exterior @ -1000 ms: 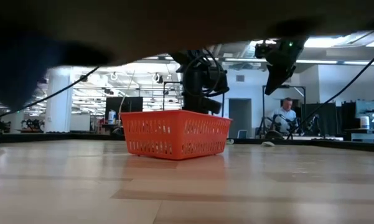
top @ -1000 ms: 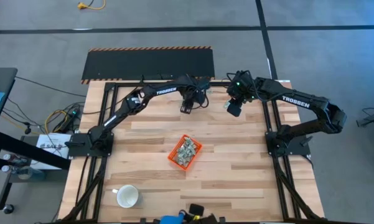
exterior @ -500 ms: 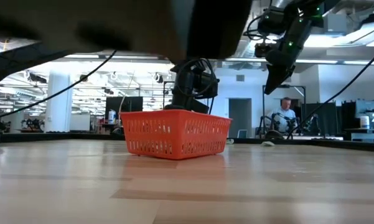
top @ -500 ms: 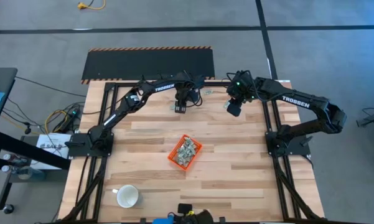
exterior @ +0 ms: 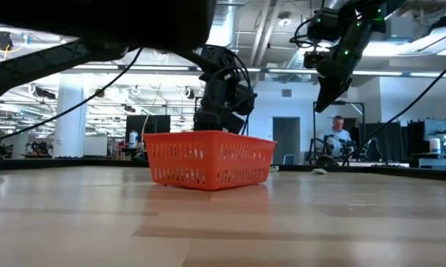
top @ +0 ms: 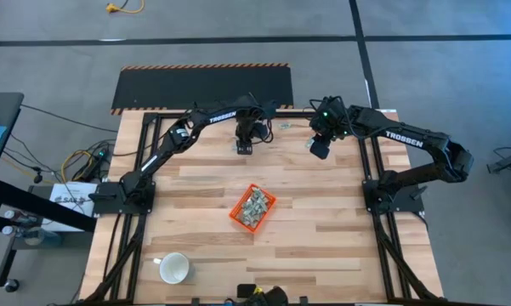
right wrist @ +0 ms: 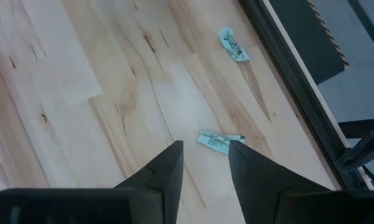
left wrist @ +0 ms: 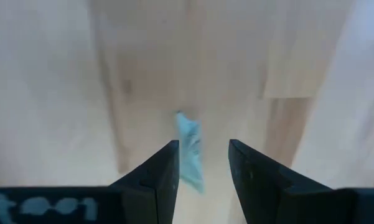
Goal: Pick and place Stevia / Truvia into bins
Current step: Put the stevia packet into the orange bin
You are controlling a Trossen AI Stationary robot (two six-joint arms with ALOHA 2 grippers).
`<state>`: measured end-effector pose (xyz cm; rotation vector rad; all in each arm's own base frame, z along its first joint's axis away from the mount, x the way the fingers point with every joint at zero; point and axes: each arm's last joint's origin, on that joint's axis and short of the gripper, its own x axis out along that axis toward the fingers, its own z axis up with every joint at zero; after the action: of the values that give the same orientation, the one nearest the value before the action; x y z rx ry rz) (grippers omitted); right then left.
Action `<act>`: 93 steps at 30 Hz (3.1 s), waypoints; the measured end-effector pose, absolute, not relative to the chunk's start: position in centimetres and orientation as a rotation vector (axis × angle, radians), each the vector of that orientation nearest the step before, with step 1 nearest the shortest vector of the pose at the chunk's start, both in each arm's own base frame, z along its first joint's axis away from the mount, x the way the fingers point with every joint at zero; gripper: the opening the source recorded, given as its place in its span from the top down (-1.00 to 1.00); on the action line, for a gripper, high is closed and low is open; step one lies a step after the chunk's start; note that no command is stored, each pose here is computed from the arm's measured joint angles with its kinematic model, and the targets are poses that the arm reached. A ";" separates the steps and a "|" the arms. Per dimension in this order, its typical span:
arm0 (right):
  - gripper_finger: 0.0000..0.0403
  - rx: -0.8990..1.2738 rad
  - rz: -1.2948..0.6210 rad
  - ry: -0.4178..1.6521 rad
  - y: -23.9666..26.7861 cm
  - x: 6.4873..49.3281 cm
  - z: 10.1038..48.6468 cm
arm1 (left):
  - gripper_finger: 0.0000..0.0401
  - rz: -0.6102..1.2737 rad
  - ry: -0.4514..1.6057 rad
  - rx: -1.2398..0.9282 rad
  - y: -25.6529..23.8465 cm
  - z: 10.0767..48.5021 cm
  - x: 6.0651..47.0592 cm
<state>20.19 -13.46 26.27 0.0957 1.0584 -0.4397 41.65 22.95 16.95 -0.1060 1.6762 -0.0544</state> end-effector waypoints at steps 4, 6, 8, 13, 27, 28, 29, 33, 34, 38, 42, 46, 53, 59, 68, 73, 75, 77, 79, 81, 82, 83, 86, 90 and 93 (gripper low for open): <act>0.39 0.096 -0.440 1.058 -13.5 20.2 26.3 | 0.37 -0.084 1.678 -0.127 22.6 16.2 41.7; 0.39 0.096 -0.440 1.058 -13.5 20.2 26.3 | 0.37 -0.083 1.686 -0.098 22.5 16.0 41.8; 0.39 0.096 -0.440 1.058 -13.5 20.2 26.3 | 0.37 -0.074 1.697 -0.075 22.4 16.0 41.8; 0.39 0.096 -0.440 1.058 -13.5 20.2 26.3 | 0.37 -0.022 1.738 -0.005 22.2 16.0 41.9; 0.39 0.096 -0.440 1.057 -13.5 20.2 26.3 | 0.41 0.006 1.762 0.051 22.4 14.9 41.9; 0.39 0.096 -0.440 1.057 -13.5 20.2 26.3 | 0.45 0.009 1.765 0.055 22.4 14.9 41.9; 0.39 0.096 -0.440 1.057 -13.5 20.2 26.3 | 0.49 0.015 1.769 0.062 22.4 14.9 41.9; 0.39 0.098 -0.441 1.057 -13.5 20.2 26.3 | 0.76 0.042 1.787 0.094 22.5 15.0 41.8; 0.39 0.103 -0.444 1.056 -13.5 20.2 26.3 | 0.84 0.049 1.792 0.102 22.5 15.0 41.8; 0.39 0.103 -0.444 1.056 -13.5 20.2 26.3 | 0.96 0.068 1.805 0.121 22.6 15.0 41.7; 0.39 0.103 -0.445 1.056 -13.5 20.2 26.3 | 0.99 0.086 1.808 0.126 22.5 15.4 41.8; 0.39 0.106 -0.449 1.056 -13.6 20.1 26.3 | 0.99 0.114 1.805 0.107 22.0 16.9 42.0; 0.39 0.242 -0.568 1.040 -15.0 19.0 26.2 | 1.00 0.112 1.690 0.054 19.1 22.1 41.9; 0.39 0.307 -0.608 1.141 -16.9 17.9 24.7 | 1.00 -0.059 1.407 0.024 14.8 28.2 42.3; 0.39 0.540 -0.702 1.269 -19.7 18.3 20.2 | 1.00 -0.365 1.271 0.071 7.8 29.7 43.4; 0.39 0.575 -0.723 1.272 -20.0 18.5 19.5 | 1.00 -0.358 1.351 0.163 4.7 27.0 44.1; 0.39 0.586 -0.742 1.254 -20.1 18.6 19.5 | 1.00 -0.339 1.382 0.180 3.6 26.0 44.2; 0.39 0.606 -0.761 1.228 -20.2 18.7 19.6 | 1.00 -0.331 1.397 0.195 2.6 25.1 44.3; 0.39 0.617 -0.751 1.207 -20.3 18.9 19.6 | 1.00 -0.317 1.422 0.207 1.7 24.0 44.3; 0.39 0.623 -0.740 1.204 -20.2 18.9 19.6 | 1.00 -0.298 1.429 0.240 0.9 23.2 44.0; 0.39 0.625 -0.736 1.203 -20.2 19.0 19.6 | 1.00 -0.274 1.425 0.252 0.6 23.0 43.7; 0.39 0.631 -0.740 1.200 -20.2 19.0 19.6 | 1.00 -0.252 1.415 0.259 0.4 22.9 43.4; 0.39 0.642 -0.747 1.188 -20.2 19.0 19.6 | 1.00 -0.223 1.343 0.251 -0.2 23.1 42.5; 0.39 0.642 -0.742 1.188 -20.2 19.0 19.6 | 1.00 -0.244 1.240 0.223 -1.0 22.9 41.2; 0.39 0.640 -0.741 1.188 -20.2 19.0 19.6 | 1.00 -0.277 1.222 0.202 -1.7 22.1 40.5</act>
<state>19.04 -20.23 19.62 0.6403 1.1883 -0.7405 40.51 -1.66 22.11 0.2018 1.2224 -0.2767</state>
